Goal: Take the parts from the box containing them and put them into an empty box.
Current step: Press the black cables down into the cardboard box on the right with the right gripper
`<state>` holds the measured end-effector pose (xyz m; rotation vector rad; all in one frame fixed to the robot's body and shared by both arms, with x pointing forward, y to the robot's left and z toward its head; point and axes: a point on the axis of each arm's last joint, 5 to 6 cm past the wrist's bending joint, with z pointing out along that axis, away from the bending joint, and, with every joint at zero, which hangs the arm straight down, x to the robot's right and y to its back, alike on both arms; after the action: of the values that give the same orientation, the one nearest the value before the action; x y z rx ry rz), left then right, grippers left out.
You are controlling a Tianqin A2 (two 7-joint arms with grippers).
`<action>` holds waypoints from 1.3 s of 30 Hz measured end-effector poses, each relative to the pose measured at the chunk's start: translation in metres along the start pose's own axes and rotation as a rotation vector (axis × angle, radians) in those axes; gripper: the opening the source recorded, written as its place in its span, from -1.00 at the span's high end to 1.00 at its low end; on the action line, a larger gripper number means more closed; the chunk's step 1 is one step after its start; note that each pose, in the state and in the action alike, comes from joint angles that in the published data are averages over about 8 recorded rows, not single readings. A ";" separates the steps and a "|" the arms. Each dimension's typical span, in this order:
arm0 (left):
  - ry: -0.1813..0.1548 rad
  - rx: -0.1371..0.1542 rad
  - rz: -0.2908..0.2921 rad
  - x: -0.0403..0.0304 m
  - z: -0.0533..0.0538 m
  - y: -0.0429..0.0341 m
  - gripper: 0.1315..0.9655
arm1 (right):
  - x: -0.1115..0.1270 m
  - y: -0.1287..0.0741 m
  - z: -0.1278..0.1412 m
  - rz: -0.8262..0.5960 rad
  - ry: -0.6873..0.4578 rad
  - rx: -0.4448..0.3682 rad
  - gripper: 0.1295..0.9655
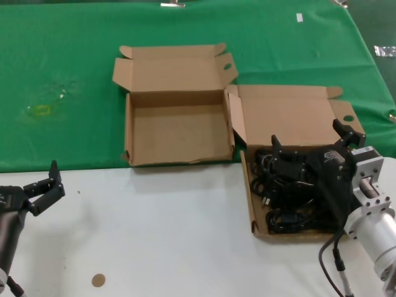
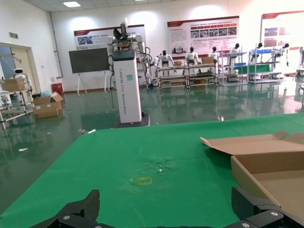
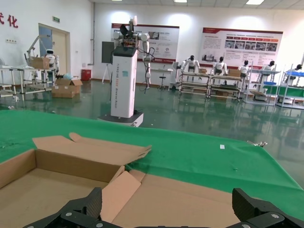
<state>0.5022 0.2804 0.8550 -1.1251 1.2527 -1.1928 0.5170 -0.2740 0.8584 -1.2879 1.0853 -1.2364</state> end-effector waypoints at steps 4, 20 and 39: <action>0.000 0.000 0.000 0.0000 0.000 0.0000 -1.00 | 0.000 0.000 0.000 0.000 0.000 0.000 -1.00; 0.000 0.000 0.000 0.0000 0.000 0.0000 -1.00 | 0.000 0.000 0.000 0.000 0.000 0.000 -1.00; 0.000 0.000 0.000 0.0000 0.000 0.0000 -0.95 | 0.000 0.000 0.000 0.000 0.000 0.000 -1.00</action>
<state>0.5022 0.2804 0.8550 -1.1251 1.2527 -1.1928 0.5170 -0.2740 0.8584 -1.2879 1.0853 -1.2364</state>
